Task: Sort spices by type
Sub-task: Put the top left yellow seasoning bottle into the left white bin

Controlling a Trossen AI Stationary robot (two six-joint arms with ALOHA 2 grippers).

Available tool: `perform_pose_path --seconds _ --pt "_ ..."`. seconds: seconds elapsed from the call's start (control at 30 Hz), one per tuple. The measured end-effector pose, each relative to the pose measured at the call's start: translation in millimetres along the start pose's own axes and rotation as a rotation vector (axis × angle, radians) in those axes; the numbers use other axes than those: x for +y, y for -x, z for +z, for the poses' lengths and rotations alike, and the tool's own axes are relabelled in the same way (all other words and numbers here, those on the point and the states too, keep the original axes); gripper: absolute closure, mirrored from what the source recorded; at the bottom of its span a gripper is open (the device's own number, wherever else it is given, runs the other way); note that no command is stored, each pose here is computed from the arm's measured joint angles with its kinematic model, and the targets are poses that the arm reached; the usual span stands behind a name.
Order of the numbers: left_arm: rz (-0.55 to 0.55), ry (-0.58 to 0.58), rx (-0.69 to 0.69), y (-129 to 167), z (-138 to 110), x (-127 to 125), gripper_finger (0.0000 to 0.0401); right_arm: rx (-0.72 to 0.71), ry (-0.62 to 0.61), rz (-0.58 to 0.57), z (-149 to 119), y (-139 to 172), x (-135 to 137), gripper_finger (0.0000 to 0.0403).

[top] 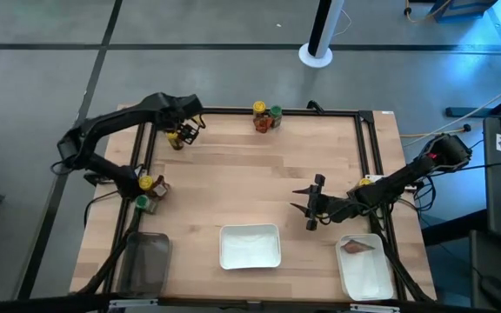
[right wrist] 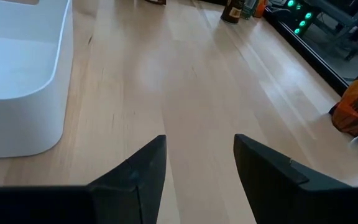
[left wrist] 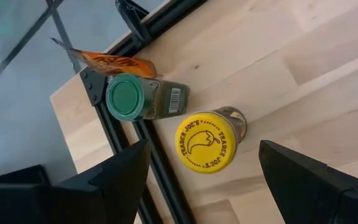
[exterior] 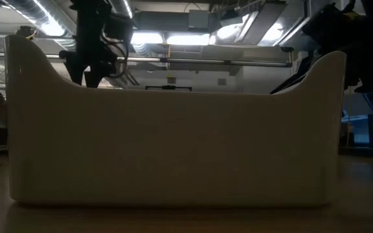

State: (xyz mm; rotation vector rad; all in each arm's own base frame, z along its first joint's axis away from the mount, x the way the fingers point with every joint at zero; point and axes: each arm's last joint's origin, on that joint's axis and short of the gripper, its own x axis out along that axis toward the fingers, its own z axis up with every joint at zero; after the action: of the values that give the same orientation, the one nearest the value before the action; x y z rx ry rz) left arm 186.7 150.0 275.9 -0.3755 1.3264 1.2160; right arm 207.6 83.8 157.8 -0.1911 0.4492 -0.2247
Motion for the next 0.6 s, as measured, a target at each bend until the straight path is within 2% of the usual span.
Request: perform_pose_path --seconds 0.23,0.43,0.6 --pt "0.011 -0.005 0.044 -12 6 3 0.011 0.007 0.005 0.008 -1 0 0 0.0214" --pt "-0.074 0.009 0.091 -15 7 6 0.011 0.016 0.01 0.017 -2 0 0 0.0214" --pt "-0.071 0.035 0.107 -17 7 11 0.011 0.021 0.011 0.017 -2 0 0 0.0214"
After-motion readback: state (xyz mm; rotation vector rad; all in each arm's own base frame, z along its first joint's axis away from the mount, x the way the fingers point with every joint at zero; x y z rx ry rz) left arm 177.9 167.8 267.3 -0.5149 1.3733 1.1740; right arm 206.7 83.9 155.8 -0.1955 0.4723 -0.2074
